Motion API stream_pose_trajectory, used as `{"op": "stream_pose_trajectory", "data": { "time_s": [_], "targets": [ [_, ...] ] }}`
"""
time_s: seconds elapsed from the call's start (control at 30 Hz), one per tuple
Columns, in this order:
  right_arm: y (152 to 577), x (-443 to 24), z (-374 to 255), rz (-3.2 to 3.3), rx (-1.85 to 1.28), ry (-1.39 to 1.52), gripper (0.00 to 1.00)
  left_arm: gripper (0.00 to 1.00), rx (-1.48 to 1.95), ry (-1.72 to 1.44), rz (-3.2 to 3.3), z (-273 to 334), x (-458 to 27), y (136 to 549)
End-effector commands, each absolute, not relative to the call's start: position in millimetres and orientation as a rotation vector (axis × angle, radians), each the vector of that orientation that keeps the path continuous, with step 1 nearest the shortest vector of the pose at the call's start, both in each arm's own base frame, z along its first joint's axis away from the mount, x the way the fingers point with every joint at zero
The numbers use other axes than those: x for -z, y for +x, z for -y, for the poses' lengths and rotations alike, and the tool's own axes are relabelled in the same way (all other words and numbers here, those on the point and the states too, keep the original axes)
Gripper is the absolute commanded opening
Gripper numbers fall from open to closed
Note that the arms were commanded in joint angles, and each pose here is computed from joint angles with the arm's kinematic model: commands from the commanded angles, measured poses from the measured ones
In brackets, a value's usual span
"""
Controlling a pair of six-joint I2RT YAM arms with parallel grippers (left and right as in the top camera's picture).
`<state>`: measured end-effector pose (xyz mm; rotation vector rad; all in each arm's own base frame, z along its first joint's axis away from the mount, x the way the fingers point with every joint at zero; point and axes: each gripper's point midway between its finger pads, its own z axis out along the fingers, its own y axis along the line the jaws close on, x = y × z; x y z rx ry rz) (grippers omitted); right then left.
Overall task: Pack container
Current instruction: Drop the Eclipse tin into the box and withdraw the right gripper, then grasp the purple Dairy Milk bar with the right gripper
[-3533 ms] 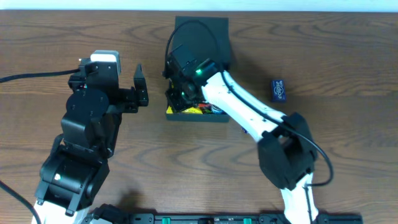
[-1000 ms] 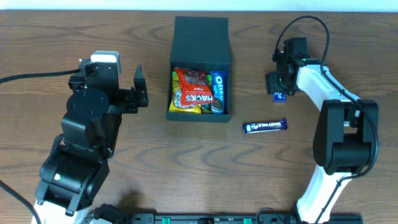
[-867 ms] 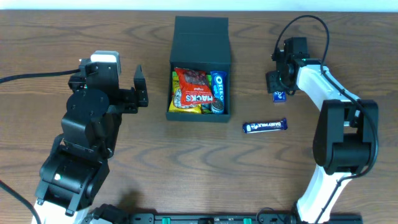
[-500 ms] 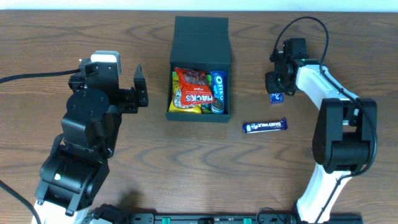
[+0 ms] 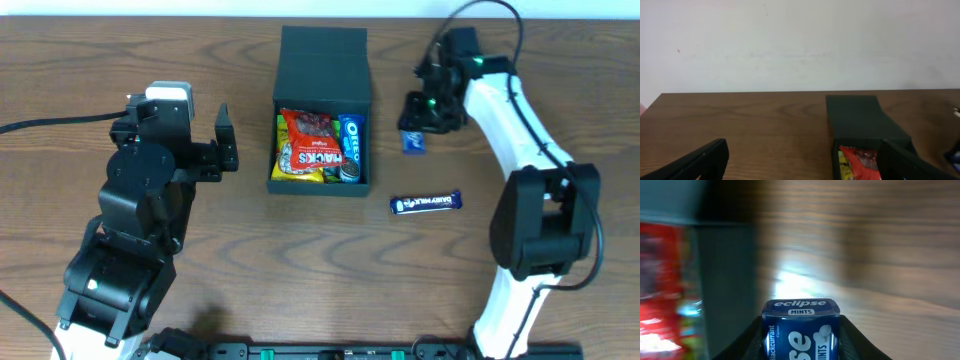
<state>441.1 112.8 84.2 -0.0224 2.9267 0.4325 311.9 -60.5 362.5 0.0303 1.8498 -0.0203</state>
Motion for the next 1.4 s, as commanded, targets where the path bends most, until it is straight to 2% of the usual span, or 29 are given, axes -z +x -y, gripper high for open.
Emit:
{"op": "stream_pose_trajectory", "data": {
  "time_s": [0.0,0.13,0.27,0.3,0.33,0.37,0.53,0.77,1.0,1.23,1.37],
  "targets": [
    [438,-111,-161,-2.892,-0.527,-0.078,0.17,0.95,0.026,0.021,-1.828,59,-372,310],
    [429,-118,-203,-2.872,-0.554,-0.181,0.2,0.95,0.026,0.021,-1.828,59,-372,310],
    [422,-117,-218,-2.884,-0.531,-0.174,0.22,0.95,0.026,0.022,-1.828,59,-372,310],
    [421,-117,-218,-2.886,-0.516,-0.16,0.33,0.95,0.026,0.022,-1.828,59,-372,310],
    [421,-116,-217,-2.891,-0.502,-0.149,0.49,0.95,0.026,0.021,-1.828,59,-372,310],
    [421,-116,-217,-2.891,-0.501,-0.151,0.59,0.95,0.026,0.022,-1.828,59,-372,310],
    [422,-116,-214,-2.893,-0.498,-0.143,0.74,0.95,0.026,0.022,-1.828,59,-372,310],
    [421,-106,-148,-2.985,-0.301,0.068,0.72,0.95,0.024,0.023,-1.831,59,-371,310],
    [387,-89,-63,-3.156,-0.113,0.387,0.73,0.95,0.023,0.023,-1.834,59,-370,310],
    [331,-44,-57,-3.319,-0.087,0.695,0.74,0.95,0.024,0.023,-1.834,59,-370,310],
    [314,-25,-66,-3.327,-0.127,0.894,0.74,0.95,0.024,0.023,-1.834,59,-370,310]
  ]
}}
